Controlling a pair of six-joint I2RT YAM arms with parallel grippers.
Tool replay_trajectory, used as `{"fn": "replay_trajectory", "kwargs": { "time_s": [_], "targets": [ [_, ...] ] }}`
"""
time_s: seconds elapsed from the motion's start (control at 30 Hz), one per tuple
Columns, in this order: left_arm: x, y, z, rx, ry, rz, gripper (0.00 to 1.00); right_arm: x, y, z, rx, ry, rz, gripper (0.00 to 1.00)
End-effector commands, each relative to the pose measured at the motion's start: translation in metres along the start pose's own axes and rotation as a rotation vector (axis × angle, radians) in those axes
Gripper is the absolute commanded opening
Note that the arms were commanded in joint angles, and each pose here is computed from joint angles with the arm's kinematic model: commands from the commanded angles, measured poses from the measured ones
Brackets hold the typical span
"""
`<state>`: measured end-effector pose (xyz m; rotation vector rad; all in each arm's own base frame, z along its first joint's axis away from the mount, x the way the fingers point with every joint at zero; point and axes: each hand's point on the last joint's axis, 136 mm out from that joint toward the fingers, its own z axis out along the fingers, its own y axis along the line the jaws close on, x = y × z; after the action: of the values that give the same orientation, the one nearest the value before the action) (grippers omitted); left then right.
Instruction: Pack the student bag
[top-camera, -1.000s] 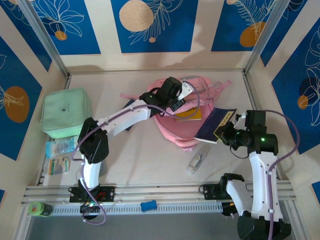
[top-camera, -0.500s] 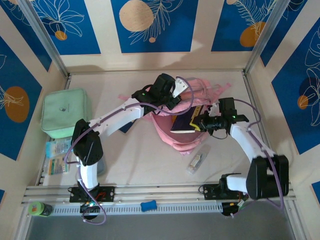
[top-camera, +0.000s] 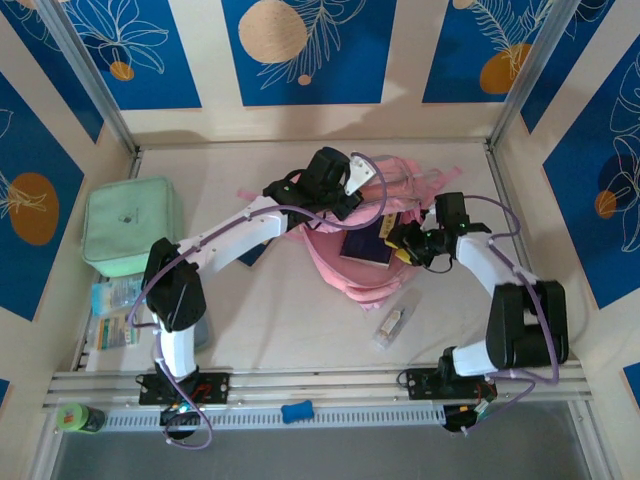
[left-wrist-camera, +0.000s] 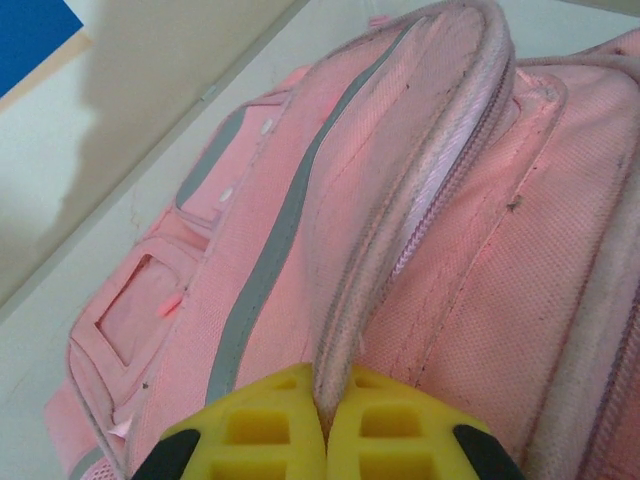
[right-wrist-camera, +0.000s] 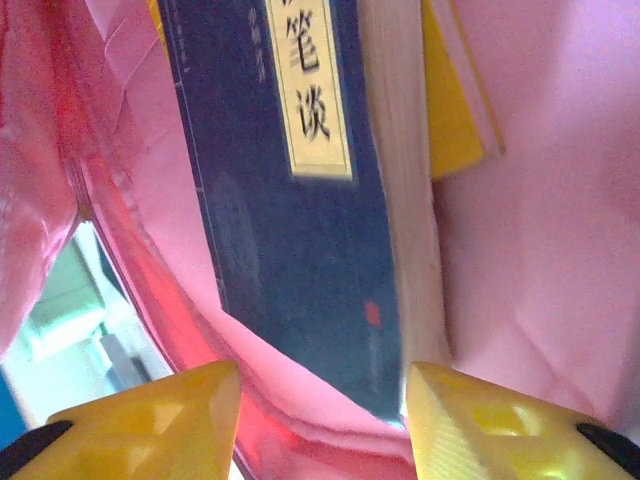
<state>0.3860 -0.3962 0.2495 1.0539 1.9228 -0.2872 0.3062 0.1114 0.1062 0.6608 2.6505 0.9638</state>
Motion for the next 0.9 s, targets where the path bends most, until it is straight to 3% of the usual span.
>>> {"fn": "replay_trajectory", "kwargs": {
  "time_s": [0.0, 0.07, 0.2, 0.43, 0.63, 0.87],
  "targets": [
    [-0.058, 0.013, -0.041, -0.012, -0.196, -0.041, 0.0, 0.023, -0.02, -0.013, 0.145, -0.024, -0.045, 0.46],
    [-0.058, 0.012, -0.041, -0.006, -0.198, -0.046, 0.0, 0.039, -0.014, -0.008, 0.124, -0.01, -0.067, 0.43],
    [-0.058, 0.011, -0.038, -0.004, -0.194, -0.049, 0.0, 0.058, -0.003, 0.015, 0.052, 0.031, -0.056, 0.27],
    [-0.057, 0.009, -0.04, 0.007, -0.185, -0.067, 0.0, 0.025, 0.007, 0.048, 0.091, -0.071, -0.099, 0.05],
    [-0.052, 0.011, -0.038, -0.004, -0.165, -0.072, 0.0, -0.029, 0.003, 0.042, 0.102, -0.272, -0.098, 0.01],
    [-0.046, 0.012, -0.034, -0.013, -0.148, -0.071, 0.0, -0.014, 0.019, 0.041, 0.061, -0.206, -0.208, 0.03]
  ]
}}
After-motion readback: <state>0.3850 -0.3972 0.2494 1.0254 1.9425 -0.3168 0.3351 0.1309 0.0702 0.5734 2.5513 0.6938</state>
